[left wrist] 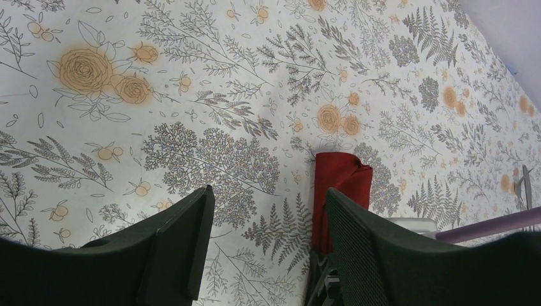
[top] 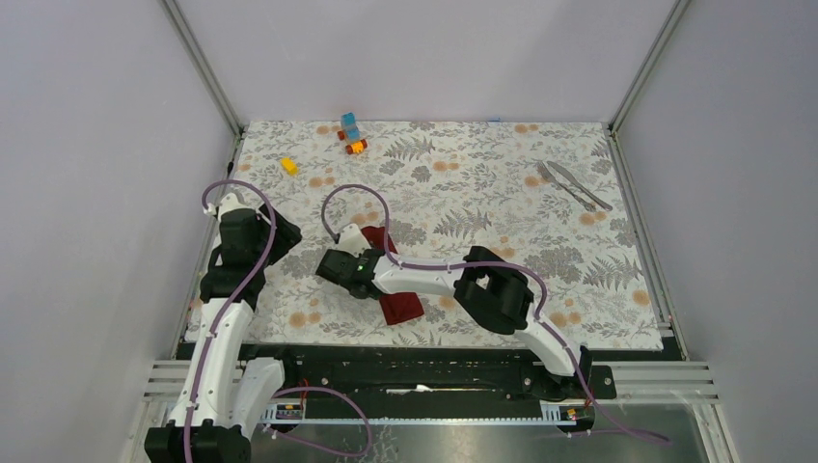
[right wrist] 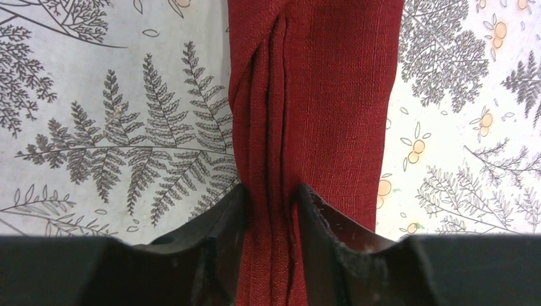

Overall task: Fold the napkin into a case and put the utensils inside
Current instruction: Pick up the smaller rectangle-folded napkin from the center of the board, then turn over the smaller rectangle-folded napkin at the center of the board.

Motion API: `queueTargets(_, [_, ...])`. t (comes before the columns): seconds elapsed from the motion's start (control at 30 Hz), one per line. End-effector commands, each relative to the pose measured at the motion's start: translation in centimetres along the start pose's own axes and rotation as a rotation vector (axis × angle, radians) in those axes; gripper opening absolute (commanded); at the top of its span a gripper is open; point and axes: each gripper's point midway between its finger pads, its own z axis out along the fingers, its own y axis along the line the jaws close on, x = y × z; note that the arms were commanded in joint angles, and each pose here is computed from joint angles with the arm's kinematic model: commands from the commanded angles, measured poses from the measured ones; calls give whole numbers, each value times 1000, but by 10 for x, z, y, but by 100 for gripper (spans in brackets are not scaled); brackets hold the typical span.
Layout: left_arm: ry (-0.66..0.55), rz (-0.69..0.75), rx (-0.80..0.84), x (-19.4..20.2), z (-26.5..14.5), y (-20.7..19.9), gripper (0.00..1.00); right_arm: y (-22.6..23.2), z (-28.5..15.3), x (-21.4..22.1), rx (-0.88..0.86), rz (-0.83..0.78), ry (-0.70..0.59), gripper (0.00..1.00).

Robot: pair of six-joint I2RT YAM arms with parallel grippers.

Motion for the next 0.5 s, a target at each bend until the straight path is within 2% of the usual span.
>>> queueTargets(0.0, [-54,10,-8,-10,-4,3,70,-4,5,-1,62,-29,-21,35])
queueTargets(0.2, [-53,10,-22,-9,-4,6,70,0,-25,-30,-49,14,-91,2])
queueTargets(0.3, [-43,11,-28,-7,-2,7,70,7,-51,-45,-220,78,-101,0])
queueTargets(0.47, [-22,12,-19,-2,-2,6,70,15,-92,-53,-726,313,-29,0])
